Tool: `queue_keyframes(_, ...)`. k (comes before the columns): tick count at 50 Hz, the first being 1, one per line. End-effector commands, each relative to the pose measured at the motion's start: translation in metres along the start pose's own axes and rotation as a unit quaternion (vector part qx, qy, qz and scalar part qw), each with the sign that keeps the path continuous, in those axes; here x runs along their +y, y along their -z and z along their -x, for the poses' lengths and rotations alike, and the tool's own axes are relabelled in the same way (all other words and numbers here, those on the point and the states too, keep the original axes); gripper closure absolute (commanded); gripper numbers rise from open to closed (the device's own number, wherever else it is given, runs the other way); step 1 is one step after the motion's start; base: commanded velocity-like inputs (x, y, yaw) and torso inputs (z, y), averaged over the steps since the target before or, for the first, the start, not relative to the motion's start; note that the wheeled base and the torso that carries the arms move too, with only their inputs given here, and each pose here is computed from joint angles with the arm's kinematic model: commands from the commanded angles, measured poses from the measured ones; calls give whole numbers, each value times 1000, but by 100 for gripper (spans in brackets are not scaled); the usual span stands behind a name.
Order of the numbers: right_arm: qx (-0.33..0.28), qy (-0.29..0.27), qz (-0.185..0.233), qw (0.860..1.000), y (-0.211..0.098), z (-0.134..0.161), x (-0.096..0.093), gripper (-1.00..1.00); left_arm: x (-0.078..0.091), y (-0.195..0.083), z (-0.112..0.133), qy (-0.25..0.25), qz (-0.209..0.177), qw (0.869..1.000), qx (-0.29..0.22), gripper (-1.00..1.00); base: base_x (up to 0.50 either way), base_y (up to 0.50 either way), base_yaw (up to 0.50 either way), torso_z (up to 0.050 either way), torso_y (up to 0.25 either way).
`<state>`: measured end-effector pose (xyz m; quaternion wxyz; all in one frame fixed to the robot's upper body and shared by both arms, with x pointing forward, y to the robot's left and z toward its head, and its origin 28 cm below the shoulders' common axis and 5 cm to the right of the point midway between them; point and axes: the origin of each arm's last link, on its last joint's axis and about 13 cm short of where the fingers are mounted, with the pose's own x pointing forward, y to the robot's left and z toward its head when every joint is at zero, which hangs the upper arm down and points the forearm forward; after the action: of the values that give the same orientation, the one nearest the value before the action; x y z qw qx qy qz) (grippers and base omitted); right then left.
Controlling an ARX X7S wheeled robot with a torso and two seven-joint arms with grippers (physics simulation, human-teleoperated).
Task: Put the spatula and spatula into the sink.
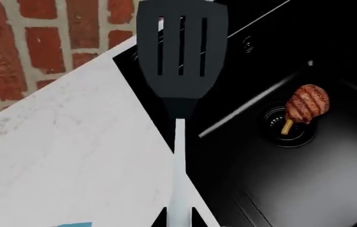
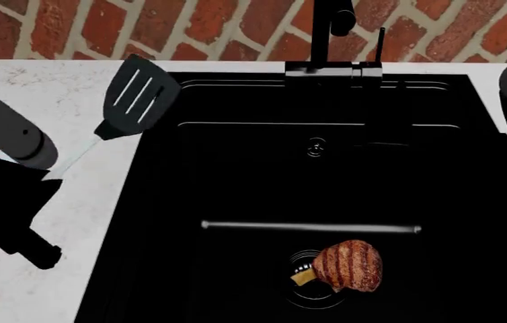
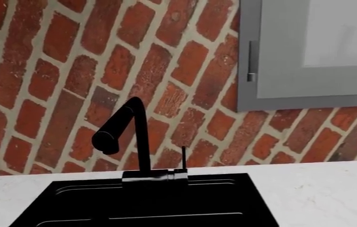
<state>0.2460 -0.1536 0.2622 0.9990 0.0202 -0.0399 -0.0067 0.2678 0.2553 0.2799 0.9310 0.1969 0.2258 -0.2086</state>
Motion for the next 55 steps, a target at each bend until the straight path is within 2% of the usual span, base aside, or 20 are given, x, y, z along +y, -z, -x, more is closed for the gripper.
queue_keyframes(1,-6,-5,-17,1000,0,-6,0,-100,-7,-47,-18,52,-66,996,-28,100,0,0,0,0,0)
queue_keyframes(5,-6,-5,-18,1000,1,-6,-1,-100,-13,-53,-32,70,-88,993,-23,100,0,0,0,0,0)
queue_keyframes(6,-6,-5,-19,1000,1,-6,-1,-100,-15,-55,-37,83,-77,993,-28,100,0,0,0,0,0)
queue_keyframes(8,-6,-4,-19,1000,1,-6,-1,-100,-20,-57,-45,102,-91,990,-33,100,0,0,0,0,0)
queue_keyframes(11,-8,-3,-19,1000,1,-6,-2,-100,-25,-60,-55,122,-73,989,-35,100,0,0,0,0,0)
queue_keyframes(12,-8,-2,-21,1000,1,-6,-2,-100,-28,-60,-59,124,-82,988,-38,100,0,0,0,0,0)
queue_keyframes(14,-8,-3,-21,1000,2,-6,-2,-100,-34,-62,-70,153,-58,985,-53,100,0,0,0,0,0)
queue_keyframes(21,-10,-4,-22,1000,1,-5,-2,-100,-57,-68,-107,195,-28,977,-86,100,0,0,0,0,0)
queue_keyframes(23,-9,-3,-23,1000,3,-5,-3,-100,-65,-69,-119,211,1,973,-92,100,0,0,0,0,0)
queue_keyframes(25,-9,-2,-24,1000,3,-5,-4,-100,-72,-68,-126,224,7,970,-95,100,0,0,0,0,0)
queue_keyframes(27,-9,-3,-26,1000,5,-5,-4,-100,-80,-64,-138,234,30,967,-98,100,0,0,0,0,0)
queue_keyframes(29,-7,-3,-26,1000,7,-6,-4,-100,-82,-59,-151,236,53,966,-95,100,0,0,0,0,0)
queue_keyframes(30,-7,-3,-26,1000,7,-6,-4,-100,-83,-57,-158,234,82,965,-84,100,0,0,0,0,0)
queue_keyframes(37,-7,-2,-27,1000,7,-5,-5,-100,-101,-33,-186,240,105,964,-51,100,0,0,0,0,0)
queue_keyframes(39,-9,-1,-26,1000,5,-3,-6,-100,-105,-20,-192,242,123,962,-25,100,0,0,0,0,0)
queue_keyframes(42,-9,2,-26,1000,5,-1,-7,-100,-110,2,-201,228,98,969,10,100,0,0,0,0,0)
queue_keyframes(43,-8,4,-26,1000,6,-1,-8,-100,-111,5,-201,231,99,968,16,100,0,0,0,0,0)
queue_keyframes(45,-8,3,-26,1000,6,-1,-7,-100,-116,19,-205,231,74,970,30,100,0,0,0,0,0)
queue_keyframes(49,-6,2,-27,1000,8,-2,-7,-100,-119,40,-209,221,53,972,60,100,0,0,0,0,0)
queue_keyframes(55,-4,3,-26,1000,10,-3,-7,-100,-124,56,-211,224,54,969,88,100,0,0,0,0,0)
